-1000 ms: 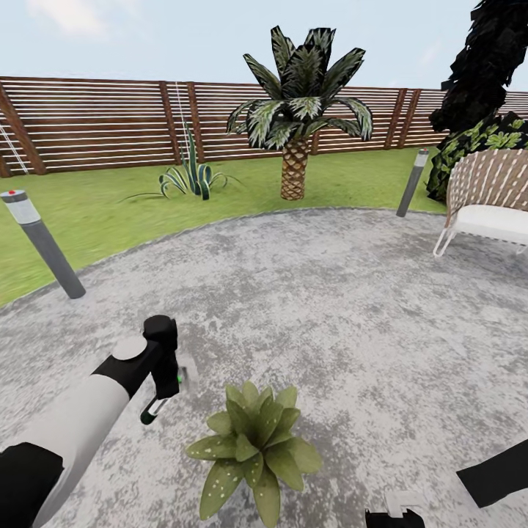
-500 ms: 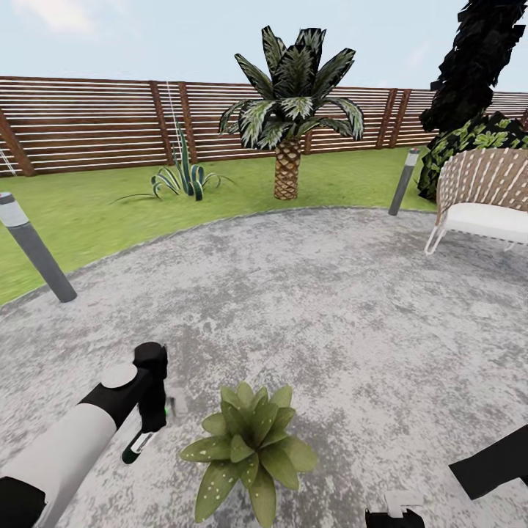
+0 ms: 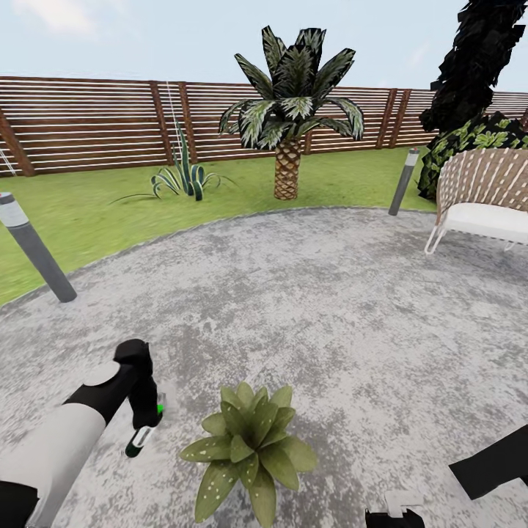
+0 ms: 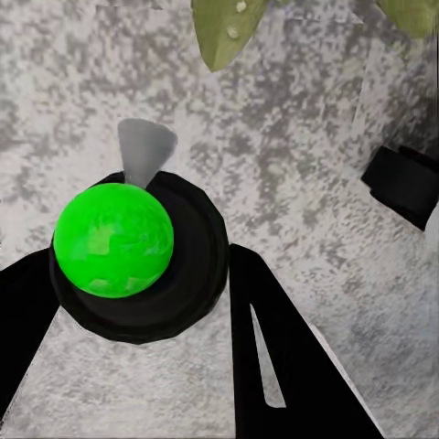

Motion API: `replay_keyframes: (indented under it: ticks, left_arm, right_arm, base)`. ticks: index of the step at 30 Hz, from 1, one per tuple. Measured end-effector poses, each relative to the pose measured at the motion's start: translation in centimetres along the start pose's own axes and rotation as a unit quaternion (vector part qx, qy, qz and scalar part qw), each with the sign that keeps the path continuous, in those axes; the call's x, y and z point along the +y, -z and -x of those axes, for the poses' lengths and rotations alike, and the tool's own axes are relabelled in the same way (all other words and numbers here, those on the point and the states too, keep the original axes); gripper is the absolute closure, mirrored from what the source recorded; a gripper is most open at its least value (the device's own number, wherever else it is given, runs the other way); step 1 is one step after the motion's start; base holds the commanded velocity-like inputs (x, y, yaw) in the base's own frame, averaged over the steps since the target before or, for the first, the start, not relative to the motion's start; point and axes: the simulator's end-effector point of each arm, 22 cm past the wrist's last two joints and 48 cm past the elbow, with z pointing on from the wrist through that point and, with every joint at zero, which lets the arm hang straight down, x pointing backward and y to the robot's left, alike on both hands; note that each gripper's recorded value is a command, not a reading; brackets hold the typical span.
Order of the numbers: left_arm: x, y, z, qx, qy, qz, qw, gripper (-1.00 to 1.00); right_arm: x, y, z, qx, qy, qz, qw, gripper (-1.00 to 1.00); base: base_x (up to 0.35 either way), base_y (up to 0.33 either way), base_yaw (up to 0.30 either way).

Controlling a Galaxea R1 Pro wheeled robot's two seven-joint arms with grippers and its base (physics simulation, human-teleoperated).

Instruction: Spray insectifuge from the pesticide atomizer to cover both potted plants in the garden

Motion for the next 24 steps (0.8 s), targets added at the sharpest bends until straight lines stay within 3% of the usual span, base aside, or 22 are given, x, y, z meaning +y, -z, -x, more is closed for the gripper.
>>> replay_keyframes:
  ticks: [6, 15, 19, 24]
  left_arm:
    - [-0.8, -0.2, 4.2, -0.022, -0.027, 0.011, 0.9993, 1.00]
    - [-0.6, -0.6, 3.5, 0.004, -0.045, 0.024, 0.9987, 1.00]
    - [-1.3, -3.3, 2.0, 0.019, -0.044, 0.031, 0.9983, 1.00]
    - [-1.9, -3.2, 4.0, 0.000, -0.048, 0.031, 0.9984, 1.00]
  right_arm:
    - [0.0, 0.0, 0.0, 0.000, 0.000, 0.000, 1.0000, -1.00]
    - [0.0, 0.0, 0.0, 0.000, -0.001, 0.000, 1.0000, -1.00]
    - [0.0, 0.0, 0.0, 0.000, 0.000, 0.000, 1.0000, -1.00]
    - [0.0, 0.0, 0.0, 0.000, 0.000, 0.000, 1.0000, -1.00]
  base:
    - [0.000, 0.000, 0.000]
    - [0.000, 0.000, 0.000]
    - [0.000, 0.000, 0.000]
    - [0.000, 0.000, 0.000]
